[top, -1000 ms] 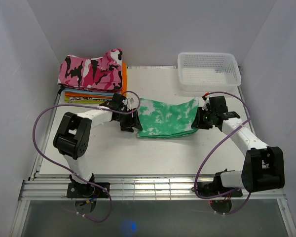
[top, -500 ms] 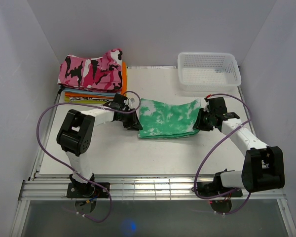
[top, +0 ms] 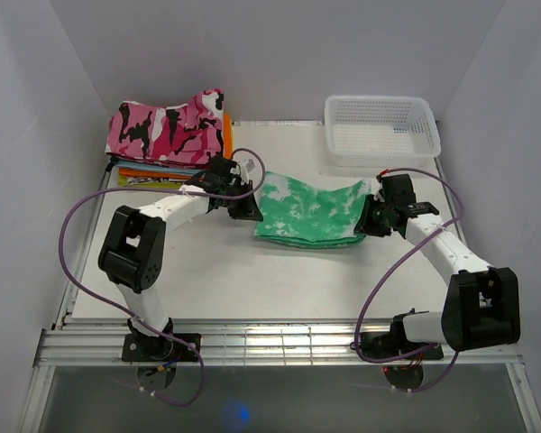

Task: Fold and stack the trousers
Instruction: Neatly place the folded trousers to the corner

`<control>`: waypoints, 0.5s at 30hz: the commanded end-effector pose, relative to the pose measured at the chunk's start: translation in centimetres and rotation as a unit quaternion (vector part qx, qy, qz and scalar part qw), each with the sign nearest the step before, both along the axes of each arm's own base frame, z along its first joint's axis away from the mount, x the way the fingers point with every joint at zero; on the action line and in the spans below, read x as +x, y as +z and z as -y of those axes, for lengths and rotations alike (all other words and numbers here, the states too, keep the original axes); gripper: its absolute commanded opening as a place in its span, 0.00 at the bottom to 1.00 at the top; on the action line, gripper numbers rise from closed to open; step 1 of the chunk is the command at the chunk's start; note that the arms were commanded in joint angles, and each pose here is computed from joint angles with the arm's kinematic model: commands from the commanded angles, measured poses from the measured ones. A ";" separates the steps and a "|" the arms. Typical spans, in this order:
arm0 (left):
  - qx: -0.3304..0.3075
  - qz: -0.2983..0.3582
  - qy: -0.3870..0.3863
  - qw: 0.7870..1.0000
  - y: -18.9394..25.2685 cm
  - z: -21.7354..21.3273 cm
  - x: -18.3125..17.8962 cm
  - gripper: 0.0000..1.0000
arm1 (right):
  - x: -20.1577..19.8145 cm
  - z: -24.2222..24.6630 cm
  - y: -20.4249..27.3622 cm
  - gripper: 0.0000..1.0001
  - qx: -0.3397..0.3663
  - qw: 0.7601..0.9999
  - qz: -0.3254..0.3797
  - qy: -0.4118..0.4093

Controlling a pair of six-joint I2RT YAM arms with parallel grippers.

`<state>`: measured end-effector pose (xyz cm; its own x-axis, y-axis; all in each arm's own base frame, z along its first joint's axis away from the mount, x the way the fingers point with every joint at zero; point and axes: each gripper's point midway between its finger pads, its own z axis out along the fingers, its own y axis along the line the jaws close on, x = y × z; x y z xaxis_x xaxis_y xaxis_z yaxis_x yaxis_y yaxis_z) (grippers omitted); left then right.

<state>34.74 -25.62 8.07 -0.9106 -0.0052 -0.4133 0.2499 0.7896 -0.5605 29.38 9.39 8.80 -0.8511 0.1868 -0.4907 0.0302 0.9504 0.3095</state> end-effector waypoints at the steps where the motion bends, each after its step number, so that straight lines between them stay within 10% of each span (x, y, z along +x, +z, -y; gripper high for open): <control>1: 0.003 0.041 -0.005 0.999 3.2 -0.5 0.1 0.00 | 1.8 0.6 2.1 0.08 -0.012 0.999 0.036 -0.013; 10: 0.022 0.165 -0.071 0.983 8.0 -0.1 2.6 0.00 | 4.8 -0.8 8.4 0.08 -0.021 0.990 0.138 0.022; 15: 0.036 0.323 -0.109 0.939 15.9 0.0 5.2 0.00 | 6.0 -2.1 12.8 0.08 -0.032 0.977 0.210 0.038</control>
<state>37.87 -25.65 13.30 -0.7409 0.1862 -0.6453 0.5221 0.7641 -0.3789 32.26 11.48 14.74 -0.7689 0.0855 -0.6336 -0.1135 0.9570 0.2669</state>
